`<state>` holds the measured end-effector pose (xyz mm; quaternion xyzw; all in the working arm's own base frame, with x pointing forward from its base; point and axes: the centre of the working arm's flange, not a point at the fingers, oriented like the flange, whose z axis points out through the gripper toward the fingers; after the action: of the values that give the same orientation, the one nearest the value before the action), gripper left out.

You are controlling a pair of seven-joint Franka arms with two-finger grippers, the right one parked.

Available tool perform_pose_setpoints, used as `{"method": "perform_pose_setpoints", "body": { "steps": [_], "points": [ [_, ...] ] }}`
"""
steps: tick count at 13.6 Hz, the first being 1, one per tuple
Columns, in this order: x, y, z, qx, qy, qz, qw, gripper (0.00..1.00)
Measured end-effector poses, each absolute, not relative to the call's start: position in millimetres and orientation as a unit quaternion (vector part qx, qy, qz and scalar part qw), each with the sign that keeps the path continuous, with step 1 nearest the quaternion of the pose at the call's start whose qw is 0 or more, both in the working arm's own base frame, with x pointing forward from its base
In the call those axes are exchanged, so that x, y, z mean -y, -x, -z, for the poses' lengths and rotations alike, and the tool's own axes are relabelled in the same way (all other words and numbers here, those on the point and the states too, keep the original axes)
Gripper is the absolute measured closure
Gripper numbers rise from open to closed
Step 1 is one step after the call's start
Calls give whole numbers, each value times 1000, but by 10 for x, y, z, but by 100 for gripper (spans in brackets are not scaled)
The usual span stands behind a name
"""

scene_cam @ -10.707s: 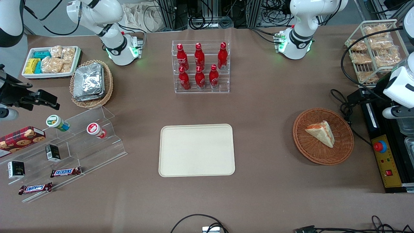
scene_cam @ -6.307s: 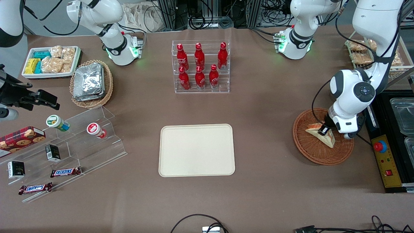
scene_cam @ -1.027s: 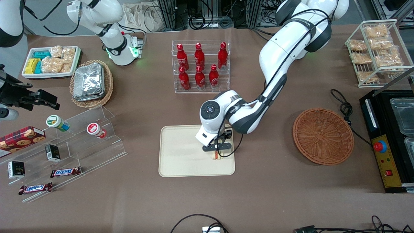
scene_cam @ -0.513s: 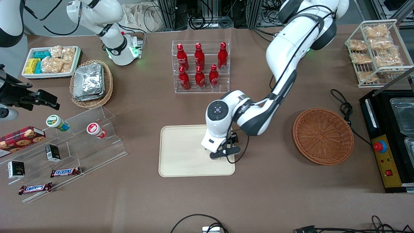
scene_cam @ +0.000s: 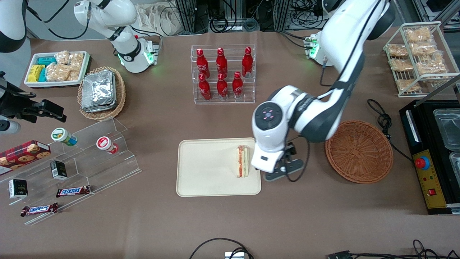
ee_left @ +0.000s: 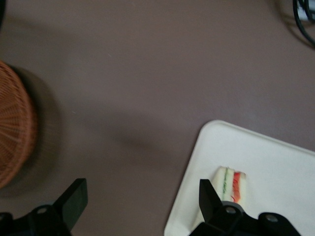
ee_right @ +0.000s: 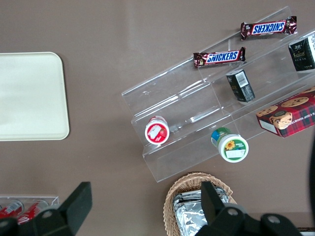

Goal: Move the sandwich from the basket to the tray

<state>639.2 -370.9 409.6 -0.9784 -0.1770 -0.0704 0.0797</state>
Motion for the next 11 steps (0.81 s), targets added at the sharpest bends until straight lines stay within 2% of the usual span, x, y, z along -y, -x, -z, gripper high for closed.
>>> {"method": "perform_pose_setpoints", "body": {
  "steps": [2, 6, 11],
  "points": [
    [3376, -6478, -4404, 178, 977, 73, 87, 0],
    [2775, -6561, -4824, 147, 985, 43, 82, 0],
    [2168, -6605, -5186, 130, 989, 21, 69, 0]
  ]
}}
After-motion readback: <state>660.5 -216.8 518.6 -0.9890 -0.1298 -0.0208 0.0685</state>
